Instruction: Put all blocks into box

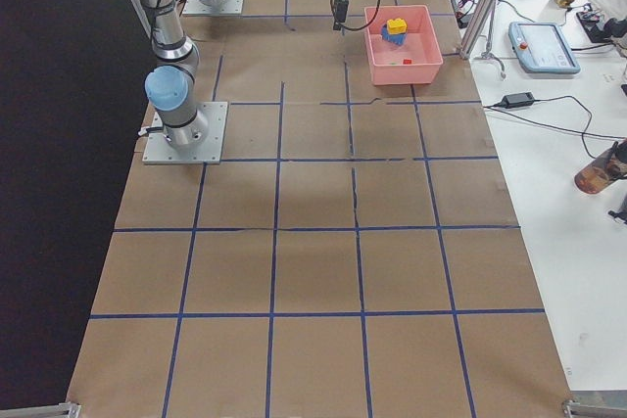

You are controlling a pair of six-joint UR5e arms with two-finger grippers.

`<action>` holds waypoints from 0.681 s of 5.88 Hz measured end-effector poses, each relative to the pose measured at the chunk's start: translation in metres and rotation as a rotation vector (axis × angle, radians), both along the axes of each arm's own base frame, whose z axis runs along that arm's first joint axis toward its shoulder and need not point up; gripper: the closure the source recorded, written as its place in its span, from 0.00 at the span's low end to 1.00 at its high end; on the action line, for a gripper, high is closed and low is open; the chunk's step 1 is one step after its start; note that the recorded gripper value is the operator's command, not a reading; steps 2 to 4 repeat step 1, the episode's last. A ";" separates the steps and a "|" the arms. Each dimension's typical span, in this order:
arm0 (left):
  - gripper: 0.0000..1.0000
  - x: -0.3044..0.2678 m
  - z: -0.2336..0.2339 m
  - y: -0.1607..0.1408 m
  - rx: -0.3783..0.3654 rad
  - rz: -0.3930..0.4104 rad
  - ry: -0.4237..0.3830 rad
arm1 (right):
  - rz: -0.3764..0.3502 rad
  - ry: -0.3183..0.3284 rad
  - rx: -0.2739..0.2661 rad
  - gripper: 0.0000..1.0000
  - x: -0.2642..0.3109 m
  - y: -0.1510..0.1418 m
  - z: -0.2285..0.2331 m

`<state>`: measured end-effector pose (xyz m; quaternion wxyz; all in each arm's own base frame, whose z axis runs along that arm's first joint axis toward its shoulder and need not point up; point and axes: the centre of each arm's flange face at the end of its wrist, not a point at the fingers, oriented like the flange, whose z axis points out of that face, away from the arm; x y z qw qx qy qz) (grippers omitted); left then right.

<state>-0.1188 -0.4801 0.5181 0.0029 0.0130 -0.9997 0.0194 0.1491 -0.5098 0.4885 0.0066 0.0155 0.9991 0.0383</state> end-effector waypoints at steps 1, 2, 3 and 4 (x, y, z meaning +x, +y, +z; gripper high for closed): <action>0.00 0.000 0.000 0.000 0.000 0.000 0.001 | -0.001 0.003 -0.018 0.01 0.000 -0.001 0.002; 0.00 0.000 0.000 0.000 0.000 0.000 0.001 | -0.001 0.003 -0.018 0.01 0.000 -0.001 0.002; 0.00 0.000 0.000 0.000 0.000 0.000 0.001 | -0.001 0.003 -0.018 0.01 0.000 -0.001 0.002; 0.00 0.000 0.000 0.000 0.000 0.000 0.001 | -0.001 0.003 -0.018 0.01 0.000 -0.001 0.002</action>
